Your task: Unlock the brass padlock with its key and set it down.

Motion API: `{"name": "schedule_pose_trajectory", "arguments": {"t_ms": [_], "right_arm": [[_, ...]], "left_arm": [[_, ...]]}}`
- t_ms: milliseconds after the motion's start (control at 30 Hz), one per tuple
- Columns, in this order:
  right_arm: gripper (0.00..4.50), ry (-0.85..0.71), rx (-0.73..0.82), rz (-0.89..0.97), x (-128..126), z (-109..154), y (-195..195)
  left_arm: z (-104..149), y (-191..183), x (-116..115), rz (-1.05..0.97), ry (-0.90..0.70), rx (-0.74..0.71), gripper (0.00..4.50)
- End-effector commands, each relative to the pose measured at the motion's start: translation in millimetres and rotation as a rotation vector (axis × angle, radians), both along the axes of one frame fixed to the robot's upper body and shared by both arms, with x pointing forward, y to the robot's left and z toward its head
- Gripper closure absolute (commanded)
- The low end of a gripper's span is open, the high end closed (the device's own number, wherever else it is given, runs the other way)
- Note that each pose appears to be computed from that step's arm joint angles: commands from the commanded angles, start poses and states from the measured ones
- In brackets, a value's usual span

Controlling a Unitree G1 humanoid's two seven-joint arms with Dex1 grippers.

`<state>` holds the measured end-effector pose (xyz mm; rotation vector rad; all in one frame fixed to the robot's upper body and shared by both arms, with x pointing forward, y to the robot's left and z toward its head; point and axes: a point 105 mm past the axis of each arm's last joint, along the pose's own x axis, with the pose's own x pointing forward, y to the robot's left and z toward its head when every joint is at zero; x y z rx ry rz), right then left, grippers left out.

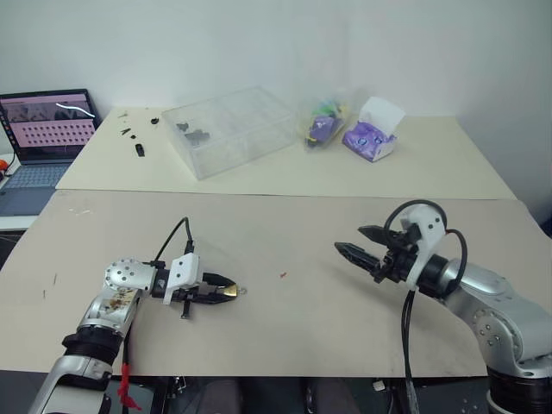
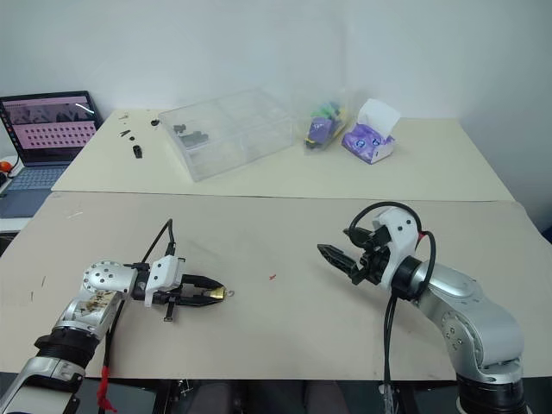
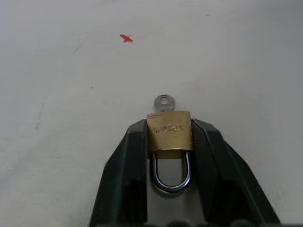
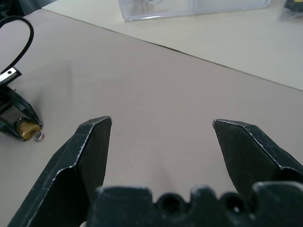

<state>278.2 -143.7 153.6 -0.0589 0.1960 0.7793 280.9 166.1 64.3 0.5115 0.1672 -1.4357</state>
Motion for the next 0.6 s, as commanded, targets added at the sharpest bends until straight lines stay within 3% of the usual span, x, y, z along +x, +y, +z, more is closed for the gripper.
{"name": "schedule_pose_trajectory", "arguments": {"t_ms": [33,167,367,600], "right_arm": [[0.46,-0.04,-0.042,0.117,-9.4,3.5,14.3],[0.46,-0.039,-0.051,0.153,-8.5,0.7,16.8],[0.46,-0.054,-0.066,0.2,-4.9,1.8,18.9],[0.46,-0.062,-0.074,0.278,-8.4,0.9,29.2]], "left_arm": [[-10.8,8.0,-2.5,0.028,0.041,0.047,3.69],[-3.3,8.2,0.7,0.034,0.026,0.037,3.69],[34.4,7.7,1.6,0.006,-0.008,0.039,3.69],[75.9,-0.3,-14.0,-0.046,-0.015,0.032,3.69]]}}
